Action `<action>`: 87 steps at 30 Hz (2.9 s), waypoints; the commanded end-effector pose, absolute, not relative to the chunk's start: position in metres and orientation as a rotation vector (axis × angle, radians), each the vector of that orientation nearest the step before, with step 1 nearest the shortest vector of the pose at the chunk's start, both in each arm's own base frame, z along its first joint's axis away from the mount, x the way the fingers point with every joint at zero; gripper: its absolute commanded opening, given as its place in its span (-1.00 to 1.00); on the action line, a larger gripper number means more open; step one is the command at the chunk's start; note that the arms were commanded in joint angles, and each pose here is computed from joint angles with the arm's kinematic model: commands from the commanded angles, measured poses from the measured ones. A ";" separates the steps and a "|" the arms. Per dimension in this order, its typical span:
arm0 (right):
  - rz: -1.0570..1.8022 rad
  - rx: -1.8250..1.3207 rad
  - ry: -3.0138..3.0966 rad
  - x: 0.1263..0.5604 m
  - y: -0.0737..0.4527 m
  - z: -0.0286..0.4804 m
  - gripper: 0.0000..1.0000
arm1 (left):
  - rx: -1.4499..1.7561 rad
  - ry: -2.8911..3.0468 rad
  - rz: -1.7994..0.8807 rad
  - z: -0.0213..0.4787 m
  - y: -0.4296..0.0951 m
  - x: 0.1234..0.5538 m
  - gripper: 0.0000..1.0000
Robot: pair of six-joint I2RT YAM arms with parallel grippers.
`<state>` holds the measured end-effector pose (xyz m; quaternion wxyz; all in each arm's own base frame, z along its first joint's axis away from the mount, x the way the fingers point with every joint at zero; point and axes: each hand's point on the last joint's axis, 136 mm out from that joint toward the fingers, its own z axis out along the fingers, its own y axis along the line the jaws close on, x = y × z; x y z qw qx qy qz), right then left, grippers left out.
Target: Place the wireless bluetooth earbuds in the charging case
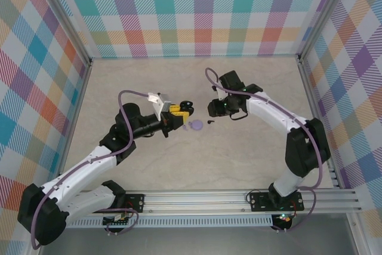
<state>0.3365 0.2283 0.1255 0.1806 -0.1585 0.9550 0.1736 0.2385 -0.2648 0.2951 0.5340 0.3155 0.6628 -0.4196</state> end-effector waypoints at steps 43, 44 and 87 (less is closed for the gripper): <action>0.253 -0.929 2.932 0.358 0.235 0.023 0.33 | 0.758 1.572 -0.969 0.307 -0.258 0.229 -0.87; 0.231 -0.932 2.934 0.358 0.234 0.022 0.33 | 0.754 1.574 -0.963 0.307 -0.257 0.229 -0.87; 0.095 -0.364 3.036 0.373 0.211 0.058 -0.01 | 0.751 1.573 -0.955 0.305 -0.255 0.228 -0.87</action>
